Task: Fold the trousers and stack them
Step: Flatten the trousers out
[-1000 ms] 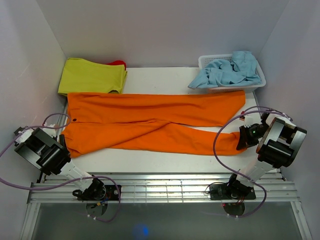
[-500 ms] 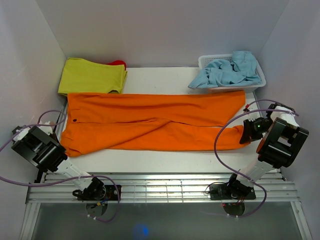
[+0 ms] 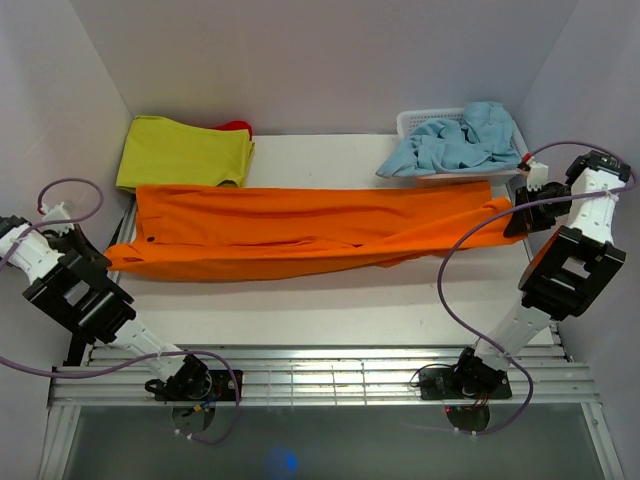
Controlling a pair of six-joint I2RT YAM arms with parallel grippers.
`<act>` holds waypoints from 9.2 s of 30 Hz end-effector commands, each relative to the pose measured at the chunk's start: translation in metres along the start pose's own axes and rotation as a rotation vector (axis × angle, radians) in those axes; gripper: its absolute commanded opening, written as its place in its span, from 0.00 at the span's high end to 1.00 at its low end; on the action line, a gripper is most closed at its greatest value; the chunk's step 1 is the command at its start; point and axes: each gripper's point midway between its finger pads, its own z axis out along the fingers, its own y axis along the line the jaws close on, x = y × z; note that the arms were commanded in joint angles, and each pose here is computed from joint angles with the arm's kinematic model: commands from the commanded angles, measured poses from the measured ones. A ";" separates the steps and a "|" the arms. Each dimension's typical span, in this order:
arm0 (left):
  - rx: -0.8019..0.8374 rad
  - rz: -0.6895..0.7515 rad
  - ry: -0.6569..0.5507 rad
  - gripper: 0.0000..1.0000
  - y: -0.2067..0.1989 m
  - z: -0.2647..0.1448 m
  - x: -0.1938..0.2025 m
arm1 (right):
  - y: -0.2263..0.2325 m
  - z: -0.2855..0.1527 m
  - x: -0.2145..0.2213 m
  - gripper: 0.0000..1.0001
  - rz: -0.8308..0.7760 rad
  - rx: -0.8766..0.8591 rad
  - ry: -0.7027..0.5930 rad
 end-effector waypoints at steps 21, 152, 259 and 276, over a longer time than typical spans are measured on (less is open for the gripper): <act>-0.165 0.141 -0.035 1.00 0.039 -0.016 0.032 | -0.017 0.006 0.145 0.92 -0.045 0.092 0.281; 0.178 0.398 -0.328 0.16 -0.065 -0.040 -0.025 | -0.005 0.014 0.038 0.92 -0.195 0.072 -0.148; 0.176 0.337 -0.239 0.16 -0.063 -0.005 -0.009 | 0.199 0.167 -0.158 0.38 -0.414 -0.078 -0.370; 0.170 0.350 -0.219 0.16 -0.062 -0.002 -0.001 | 0.177 0.227 -0.163 0.18 -0.709 -0.218 -0.120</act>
